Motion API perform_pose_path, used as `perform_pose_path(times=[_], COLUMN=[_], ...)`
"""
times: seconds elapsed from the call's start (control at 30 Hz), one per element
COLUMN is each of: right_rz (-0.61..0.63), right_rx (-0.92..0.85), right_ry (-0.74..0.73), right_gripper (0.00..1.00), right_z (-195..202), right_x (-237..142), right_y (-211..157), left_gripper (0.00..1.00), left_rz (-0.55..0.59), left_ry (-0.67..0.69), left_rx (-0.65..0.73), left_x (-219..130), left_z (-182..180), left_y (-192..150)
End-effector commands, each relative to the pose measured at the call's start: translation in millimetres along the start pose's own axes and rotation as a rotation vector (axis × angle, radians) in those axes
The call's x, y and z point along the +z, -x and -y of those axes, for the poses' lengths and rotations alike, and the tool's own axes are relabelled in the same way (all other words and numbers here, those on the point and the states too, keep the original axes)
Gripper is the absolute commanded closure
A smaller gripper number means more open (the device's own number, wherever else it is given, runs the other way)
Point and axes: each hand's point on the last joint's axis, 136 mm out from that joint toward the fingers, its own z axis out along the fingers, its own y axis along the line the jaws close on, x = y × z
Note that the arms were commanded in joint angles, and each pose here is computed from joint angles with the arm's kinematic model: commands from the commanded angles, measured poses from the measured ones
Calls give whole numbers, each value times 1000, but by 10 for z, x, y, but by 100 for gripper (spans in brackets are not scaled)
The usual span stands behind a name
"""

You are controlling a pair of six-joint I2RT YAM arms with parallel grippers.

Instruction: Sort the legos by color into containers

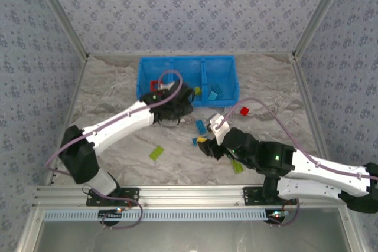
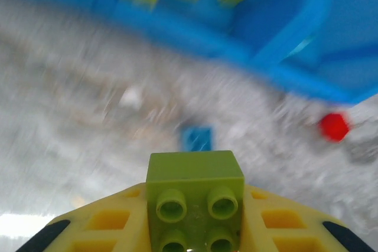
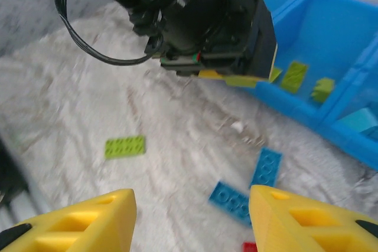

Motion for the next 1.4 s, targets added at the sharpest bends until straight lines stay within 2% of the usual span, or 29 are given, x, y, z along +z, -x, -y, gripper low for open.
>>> perform_pose_path(times=[0.0, 0.2, 0.37, 0.63, 0.87, 1.0, 1.1, 1.23, 1.37], right_rz=[120, 123, 107, 93, 74, 62, 53, 37, 28], right_rx=[102, 156, 172, 205, 212, 219, 225, 228, 233], right_ry=[-105, -146, -140, -152, -144, -144, -151, -167, -185], right_gripper=[44, 44, 44, 44, 44, 44, 43, 42, 42], right_z=[244, 373, 356, 420, 433, 437, 453, 489, 531], right_x=[7, 199, 268, 252, 286, 296, 294, 297, 273], right_y=[414, 622, 600, 480, 400, 353, 316, 258, 235], left_gripper=[70, 67, 67, 67, 64, 62, 56, 50, 49], left_rz=[-40, -73, -68, -155, -150, -176, -200, -187, -135], left_ry=[86, 75, 59, 58, 3, 13, 26, 15, -10], left_rx=[202, 264, 281, 242, 230, 200, 192, 199, 207], left_x=[241, 792, 1230, 1840, 1994, 2090, 2128, 1991, 1691], left_z=[-72, 177, 327, 243, 321, 240, 180, 239, 374], left_y=[222, 718, 1113, 1103, 1110, 1073, 1020, 1078, 1242])
